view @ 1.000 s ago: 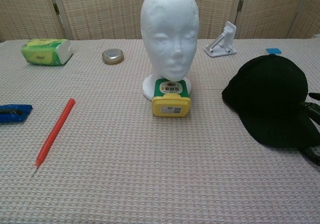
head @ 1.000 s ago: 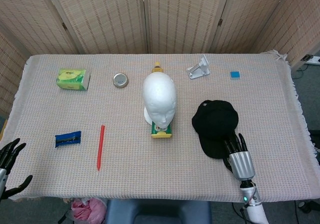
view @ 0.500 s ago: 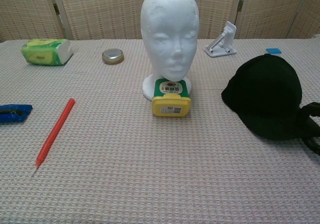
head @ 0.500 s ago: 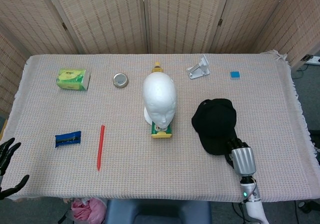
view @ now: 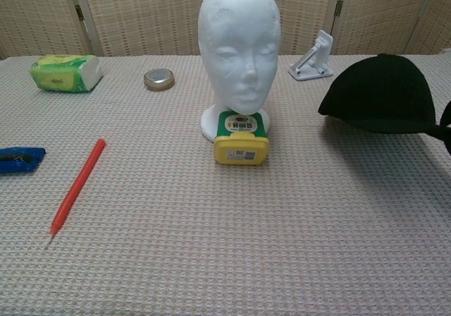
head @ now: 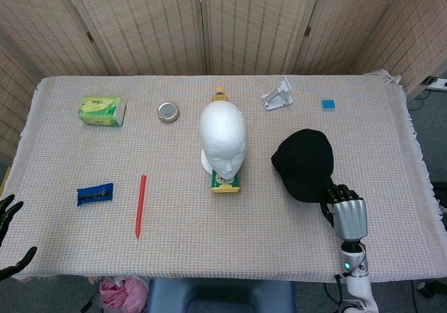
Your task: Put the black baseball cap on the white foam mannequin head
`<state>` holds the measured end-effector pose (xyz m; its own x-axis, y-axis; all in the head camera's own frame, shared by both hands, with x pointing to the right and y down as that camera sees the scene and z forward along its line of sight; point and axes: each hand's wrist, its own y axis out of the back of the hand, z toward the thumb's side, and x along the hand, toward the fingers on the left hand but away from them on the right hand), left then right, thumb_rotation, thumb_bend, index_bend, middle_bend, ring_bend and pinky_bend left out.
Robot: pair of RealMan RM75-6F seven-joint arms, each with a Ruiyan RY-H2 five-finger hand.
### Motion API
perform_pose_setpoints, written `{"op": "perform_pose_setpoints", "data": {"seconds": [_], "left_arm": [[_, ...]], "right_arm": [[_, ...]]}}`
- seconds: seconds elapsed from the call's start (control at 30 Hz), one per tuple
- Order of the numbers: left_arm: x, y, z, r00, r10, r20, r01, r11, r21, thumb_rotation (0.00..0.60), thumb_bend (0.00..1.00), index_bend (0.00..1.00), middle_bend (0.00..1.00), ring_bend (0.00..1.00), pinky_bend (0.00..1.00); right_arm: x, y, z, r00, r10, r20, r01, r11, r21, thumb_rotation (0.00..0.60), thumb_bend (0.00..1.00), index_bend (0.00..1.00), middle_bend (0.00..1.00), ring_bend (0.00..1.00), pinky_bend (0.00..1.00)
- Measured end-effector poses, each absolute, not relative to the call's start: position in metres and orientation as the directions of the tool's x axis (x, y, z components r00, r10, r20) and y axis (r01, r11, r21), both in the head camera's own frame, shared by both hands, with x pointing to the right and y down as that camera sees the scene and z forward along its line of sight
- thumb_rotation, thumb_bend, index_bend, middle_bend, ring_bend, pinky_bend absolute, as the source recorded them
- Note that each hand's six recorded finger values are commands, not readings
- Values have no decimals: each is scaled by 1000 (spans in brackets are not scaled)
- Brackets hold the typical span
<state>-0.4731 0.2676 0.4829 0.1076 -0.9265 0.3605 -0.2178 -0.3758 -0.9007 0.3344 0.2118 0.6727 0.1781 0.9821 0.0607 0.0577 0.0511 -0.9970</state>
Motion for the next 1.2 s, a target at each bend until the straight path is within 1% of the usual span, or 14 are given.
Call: {"op": "perform_pose_setpoints", "data": {"seconds": [0.17, 0.27, 0.57, 0.9, 1.07, 1.2], "left_arm": [[-471, 267, 482, 109, -929, 353, -221, -369, -903, 600, 310, 0, 0, 0, 155], [-472, 269, 481, 109, -929, 353, -217, -368, -904, 600, 310, 0, 0, 0, 155], [-472, 270, 480, 111, -930, 351, -216, -367, -905, 600, 310, 0, 0, 0, 155], [-472, 271, 481, 111, -928, 356, -209, -372, -904, 600, 310, 0, 0, 0, 155], [-473, 270, 481, 104, -929, 356, -211, -370, -905, 600, 310, 0, 0, 0, 155], [-475, 269, 482, 96, -929, 358, -218, -371, -903, 600, 310, 0, 0, 0, 155]], "right_arm": [[332, 193, 641, 208, 951, 228, -3, 233, -972, 600, 505, 766, 664, 545, 805], [331, 185, 624, 238, 921, 307, -58, 329, -943, 600, 505, 769, 666, 548, 806], [319, 161, 585, 354, 812, 464, -201, 551, -810, 600, 513, 798, 681, 561, 813], [308, 135, 546, 372, 743, 556, -219, 652, -726, 600, 513, 805, 678, 563, 812], [289, 118, 526, 364, 696, 619, -188, 706, -683, 600, 514, 805, 678, 563, 813], [267, 100, 512, 361, 665, 654, -169, 736, -655, 600, 515, 805, 678, 563, 813]]}}
